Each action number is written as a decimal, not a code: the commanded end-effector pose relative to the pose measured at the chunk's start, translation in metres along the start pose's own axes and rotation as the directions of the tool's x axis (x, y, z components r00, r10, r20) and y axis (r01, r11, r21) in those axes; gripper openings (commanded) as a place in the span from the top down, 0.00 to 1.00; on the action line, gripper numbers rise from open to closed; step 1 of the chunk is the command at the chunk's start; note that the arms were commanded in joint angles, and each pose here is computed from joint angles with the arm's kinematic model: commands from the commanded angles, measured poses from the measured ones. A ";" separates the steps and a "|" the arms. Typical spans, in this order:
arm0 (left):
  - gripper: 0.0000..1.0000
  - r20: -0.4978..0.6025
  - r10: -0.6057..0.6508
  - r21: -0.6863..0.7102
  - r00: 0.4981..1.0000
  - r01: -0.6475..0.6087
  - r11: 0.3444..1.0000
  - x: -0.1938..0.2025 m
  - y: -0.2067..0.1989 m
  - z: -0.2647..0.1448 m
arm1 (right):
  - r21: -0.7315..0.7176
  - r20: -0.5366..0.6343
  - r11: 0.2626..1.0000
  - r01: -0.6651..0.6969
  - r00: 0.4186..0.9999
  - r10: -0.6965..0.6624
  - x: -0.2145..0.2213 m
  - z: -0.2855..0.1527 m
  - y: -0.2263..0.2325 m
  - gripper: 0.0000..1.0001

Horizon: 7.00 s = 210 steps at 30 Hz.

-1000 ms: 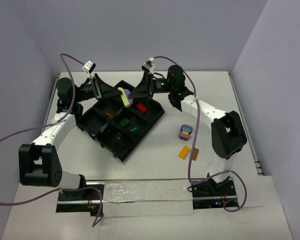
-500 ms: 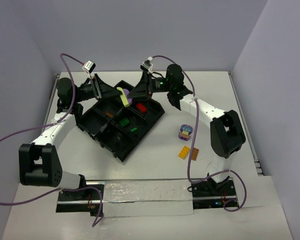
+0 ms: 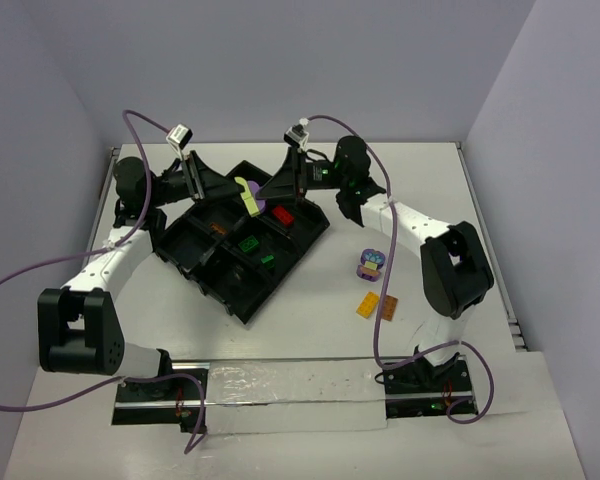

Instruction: Sort the legos into containers by color

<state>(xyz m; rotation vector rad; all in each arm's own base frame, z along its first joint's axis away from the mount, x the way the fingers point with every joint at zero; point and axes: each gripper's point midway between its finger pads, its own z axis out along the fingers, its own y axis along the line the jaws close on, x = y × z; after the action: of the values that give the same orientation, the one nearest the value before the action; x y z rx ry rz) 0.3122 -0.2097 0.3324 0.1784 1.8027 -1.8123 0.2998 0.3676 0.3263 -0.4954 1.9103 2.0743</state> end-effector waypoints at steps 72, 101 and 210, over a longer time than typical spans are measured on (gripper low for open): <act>0.11 0.445 0.034 -0.895 0.895 0.445 0.006 0.022 0.258 -0.188 | 0.909 0.135 0.415 -0.022 0.960 -0.245 -0.021 -0.163 -0.124 1.00; 0.18 0.034 0.128 -0.424 0.991 -0.102 0.900 -0.014 0.020 -0.009 | 0.418 0.065 0.892 0.170 0.974 -0.216 -0.012 -0.039 -0.016 1.00; 0.19 0.366 0.180 -0.930 0.913 0.365 0.042 0.003 0.202 -0.196 | 0.707 -0.239 0.629 0.322 0.947 -0.216 -0.002 -0.009 -0.123 1.00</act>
<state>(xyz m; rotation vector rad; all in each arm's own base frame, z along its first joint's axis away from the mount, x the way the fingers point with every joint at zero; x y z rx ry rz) 0.3347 -0.0163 0.1002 -0.9002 2.3855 -0.1081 0.3825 0.3464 0.2133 -0.4326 2.4015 0.9708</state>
